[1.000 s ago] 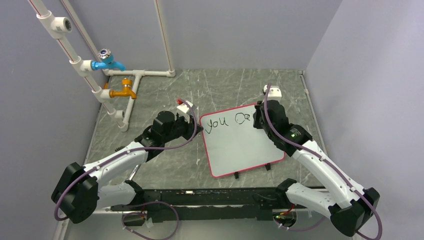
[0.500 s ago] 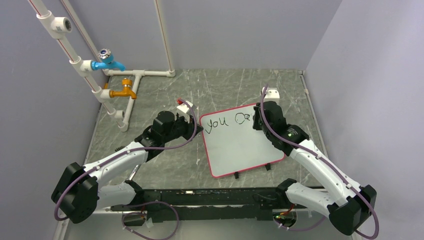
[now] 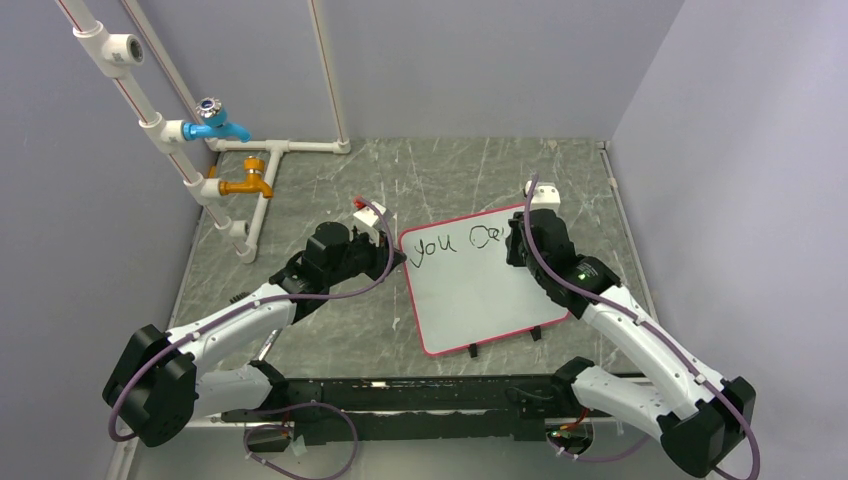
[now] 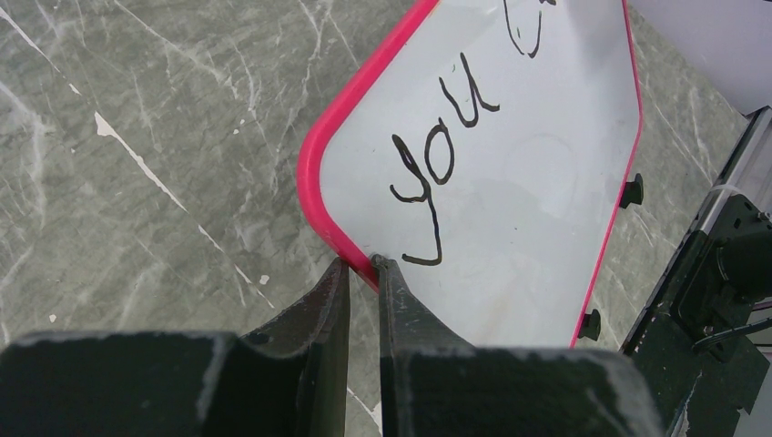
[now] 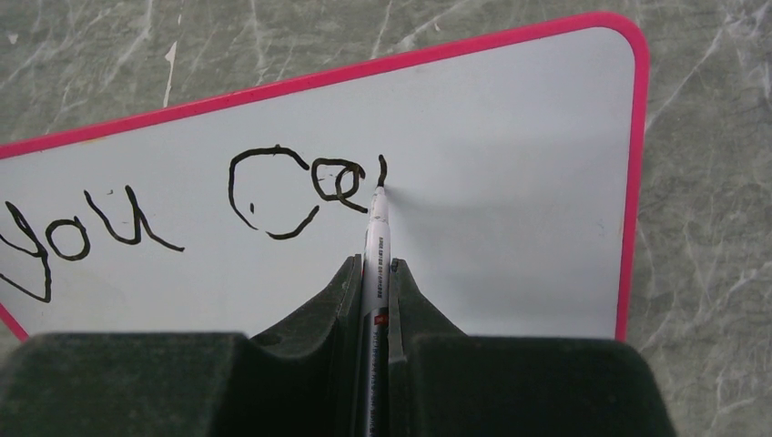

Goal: Write a sentence on the whiteboard

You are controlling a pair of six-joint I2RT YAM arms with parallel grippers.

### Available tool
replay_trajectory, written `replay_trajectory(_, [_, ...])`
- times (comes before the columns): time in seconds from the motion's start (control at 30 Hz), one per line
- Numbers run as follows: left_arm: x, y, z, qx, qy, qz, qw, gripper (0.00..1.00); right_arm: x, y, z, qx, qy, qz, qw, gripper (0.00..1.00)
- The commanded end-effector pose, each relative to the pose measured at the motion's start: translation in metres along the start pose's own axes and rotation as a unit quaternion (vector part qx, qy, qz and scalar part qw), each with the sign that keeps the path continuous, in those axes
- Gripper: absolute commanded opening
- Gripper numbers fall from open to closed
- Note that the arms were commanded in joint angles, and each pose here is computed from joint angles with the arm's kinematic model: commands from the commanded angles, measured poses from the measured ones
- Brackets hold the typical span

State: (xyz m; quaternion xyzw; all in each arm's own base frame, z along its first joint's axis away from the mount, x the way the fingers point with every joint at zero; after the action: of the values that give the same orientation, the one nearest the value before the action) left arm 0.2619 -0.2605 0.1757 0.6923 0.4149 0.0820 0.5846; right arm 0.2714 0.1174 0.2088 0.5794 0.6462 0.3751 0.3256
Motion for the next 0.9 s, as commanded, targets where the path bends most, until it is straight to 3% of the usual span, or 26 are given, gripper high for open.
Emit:
replay_trajectory(0.0, [-0.011,0.019,-0.003,-0.032,-0.025,0.03,0.999,0.0,0.001,-0.01,-0.003,0.014,0.009,0.003,1.0,0.0])
replay_trajectory(0.87, [-0.011,0.02,-0.004,-0.034,-0.024,0.03,0.999,0.0,-0.006,0.028,0.011,-0.008,-0.031,-0.018,0.999,0.0])
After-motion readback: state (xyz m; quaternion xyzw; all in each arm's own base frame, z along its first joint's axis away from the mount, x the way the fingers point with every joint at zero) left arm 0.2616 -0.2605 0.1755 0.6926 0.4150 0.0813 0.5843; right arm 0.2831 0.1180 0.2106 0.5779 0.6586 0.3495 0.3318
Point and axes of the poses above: each gripper's point midway between its finger pads, its own z axis out along the fingers, its own x axis along the line the jaws close on, y = z × x, the point moved 1 cm from there along -z, back along the fingers, and after that the axes turned 6 degrees about -z, right-handed, at the moved point
